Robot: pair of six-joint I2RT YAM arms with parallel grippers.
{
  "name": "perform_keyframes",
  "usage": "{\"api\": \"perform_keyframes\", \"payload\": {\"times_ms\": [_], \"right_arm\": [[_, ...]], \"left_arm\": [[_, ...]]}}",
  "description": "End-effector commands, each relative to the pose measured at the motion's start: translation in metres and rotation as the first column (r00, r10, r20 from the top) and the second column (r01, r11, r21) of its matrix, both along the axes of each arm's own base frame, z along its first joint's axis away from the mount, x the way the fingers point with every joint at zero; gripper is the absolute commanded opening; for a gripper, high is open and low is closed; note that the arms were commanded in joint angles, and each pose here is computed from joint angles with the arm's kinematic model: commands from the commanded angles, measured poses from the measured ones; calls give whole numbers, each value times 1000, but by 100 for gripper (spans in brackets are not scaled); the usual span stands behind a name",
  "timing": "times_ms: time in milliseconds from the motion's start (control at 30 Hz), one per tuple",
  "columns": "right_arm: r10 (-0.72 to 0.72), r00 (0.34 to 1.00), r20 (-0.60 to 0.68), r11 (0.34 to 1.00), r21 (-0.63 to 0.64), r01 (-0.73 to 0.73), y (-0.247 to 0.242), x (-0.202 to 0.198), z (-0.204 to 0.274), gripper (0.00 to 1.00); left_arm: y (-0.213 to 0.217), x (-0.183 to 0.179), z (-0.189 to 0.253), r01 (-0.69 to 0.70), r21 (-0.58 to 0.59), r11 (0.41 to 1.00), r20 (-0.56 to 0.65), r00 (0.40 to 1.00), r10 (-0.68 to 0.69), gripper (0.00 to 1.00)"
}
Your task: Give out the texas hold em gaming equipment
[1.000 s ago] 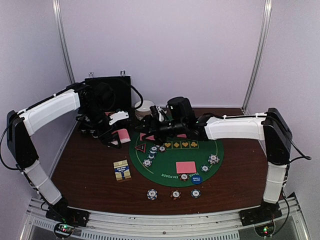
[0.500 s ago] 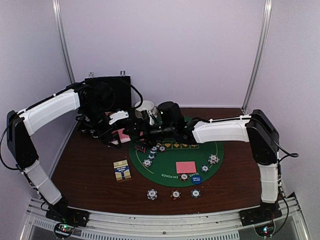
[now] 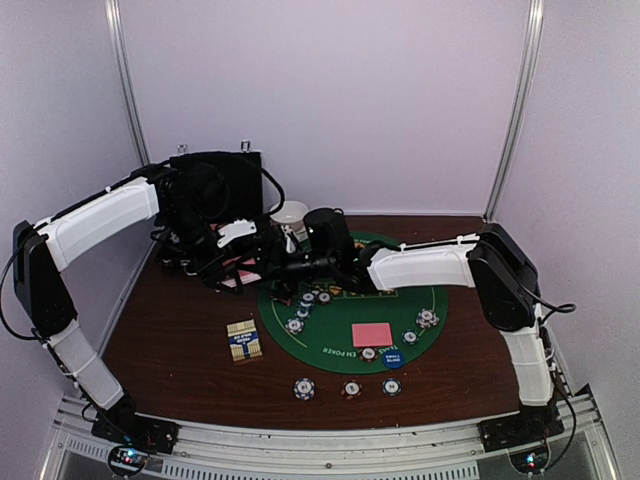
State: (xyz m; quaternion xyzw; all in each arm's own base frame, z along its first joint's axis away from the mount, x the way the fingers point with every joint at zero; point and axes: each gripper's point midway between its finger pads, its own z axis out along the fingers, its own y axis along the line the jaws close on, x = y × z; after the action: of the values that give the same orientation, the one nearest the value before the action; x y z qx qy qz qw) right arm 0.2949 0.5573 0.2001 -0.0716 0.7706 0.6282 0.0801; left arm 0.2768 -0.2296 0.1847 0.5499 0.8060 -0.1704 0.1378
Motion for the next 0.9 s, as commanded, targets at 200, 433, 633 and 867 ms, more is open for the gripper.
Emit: {"api": "perform_keyframes", "payload": {"times_ms": [200, 433, 633, 867], "right_arm": [[56, 998, 3, 994, 99, -56, 17, -6, 21, 78], [34, 999, -28, 997, 68, -32, 13, 1, 0, 74], [-10, 999, -43, 998, 61, 12, -6, 11, -9, 66], [-21, 1000, -11, 1000, 5, 21, -24, 10, -12, 64]], "left_arm": [[-6, 1, 6, 13, -29, 999, 7, 1000, -13, 0], [-5, 0, 8, 13, -32, 999, 11, 1000, -12, 0], [-4, 0, 9, 14, -31, 999, 14, 1000, -14, 0], [-4, -1, 9, 15, -30, 999, 17, 1000, -15, 0]]}}
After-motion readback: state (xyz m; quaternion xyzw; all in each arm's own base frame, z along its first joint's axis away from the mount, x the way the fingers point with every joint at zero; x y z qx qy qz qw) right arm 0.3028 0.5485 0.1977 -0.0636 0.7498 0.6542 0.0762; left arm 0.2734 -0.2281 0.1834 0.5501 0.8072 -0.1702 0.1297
